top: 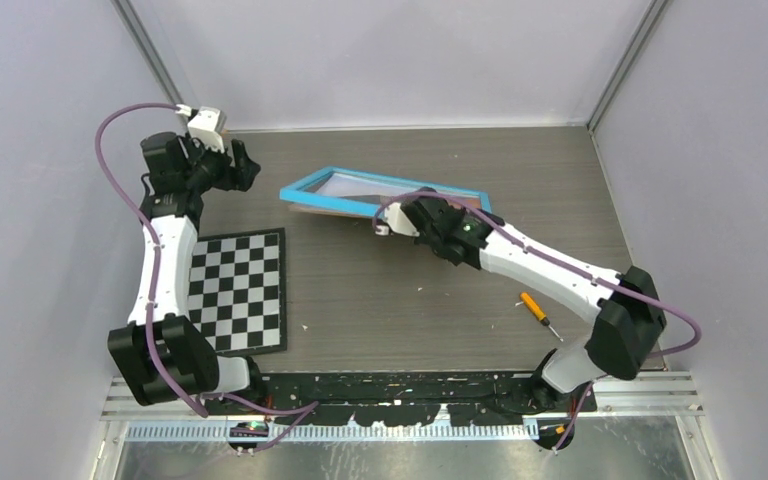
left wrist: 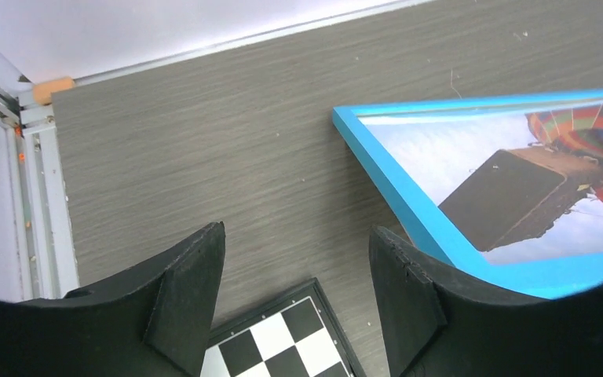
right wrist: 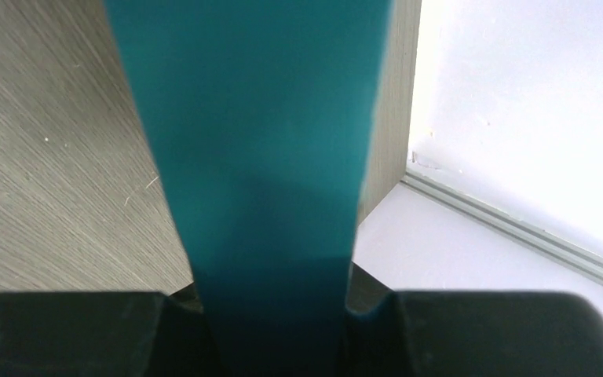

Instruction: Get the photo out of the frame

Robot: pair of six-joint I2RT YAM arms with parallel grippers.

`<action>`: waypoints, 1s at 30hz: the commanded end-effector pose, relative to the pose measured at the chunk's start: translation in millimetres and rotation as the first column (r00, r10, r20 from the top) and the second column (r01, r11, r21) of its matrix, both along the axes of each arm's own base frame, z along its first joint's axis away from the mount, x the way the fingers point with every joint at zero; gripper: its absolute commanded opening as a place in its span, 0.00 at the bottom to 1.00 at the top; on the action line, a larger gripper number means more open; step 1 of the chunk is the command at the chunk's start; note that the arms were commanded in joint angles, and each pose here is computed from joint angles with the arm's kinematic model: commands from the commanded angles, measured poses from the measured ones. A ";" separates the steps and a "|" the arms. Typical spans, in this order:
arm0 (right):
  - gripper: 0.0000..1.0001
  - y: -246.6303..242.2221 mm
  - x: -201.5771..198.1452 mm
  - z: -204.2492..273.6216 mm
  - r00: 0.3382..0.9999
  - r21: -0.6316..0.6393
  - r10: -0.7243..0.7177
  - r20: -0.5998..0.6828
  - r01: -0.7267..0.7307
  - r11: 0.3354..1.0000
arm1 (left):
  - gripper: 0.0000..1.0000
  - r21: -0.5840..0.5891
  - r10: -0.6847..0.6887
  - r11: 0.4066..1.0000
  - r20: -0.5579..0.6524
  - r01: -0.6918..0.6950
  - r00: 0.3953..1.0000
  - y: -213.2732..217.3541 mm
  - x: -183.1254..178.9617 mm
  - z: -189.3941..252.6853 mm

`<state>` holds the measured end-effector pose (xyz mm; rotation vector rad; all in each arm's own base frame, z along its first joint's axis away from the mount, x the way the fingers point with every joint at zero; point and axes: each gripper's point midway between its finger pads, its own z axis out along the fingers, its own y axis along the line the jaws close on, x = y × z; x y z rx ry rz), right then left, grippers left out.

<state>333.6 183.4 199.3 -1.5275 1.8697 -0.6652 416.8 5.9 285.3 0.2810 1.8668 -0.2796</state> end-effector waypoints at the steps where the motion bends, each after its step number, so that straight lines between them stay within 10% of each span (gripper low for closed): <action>1: 0.00 22.1 -0.5 -7.7 0.988 0.167 0.072 0.134 -0.094 0.981 | 0.68 0.066 -0.073 0.995 0.014 0.072 0.997 -4.9 -14.3 -4.6; 16: 0.03 25.5 -53.8 -148.0 0.968 0.093 0.251 0.024 -0.252 0.963 | 0.67 0.074 -0.096 0.992 -0.115 0.105 0.989 -6.7 -31.2 -61.0; 30: 0.68 3.6 -108.4 -204.5 0.916 0.068 0.276 -0.293 -0.268 0.961 | 0.67 0.017 -0.102 0.994 -0.201 0.108 0.974 -12.5 -42.8 -86.3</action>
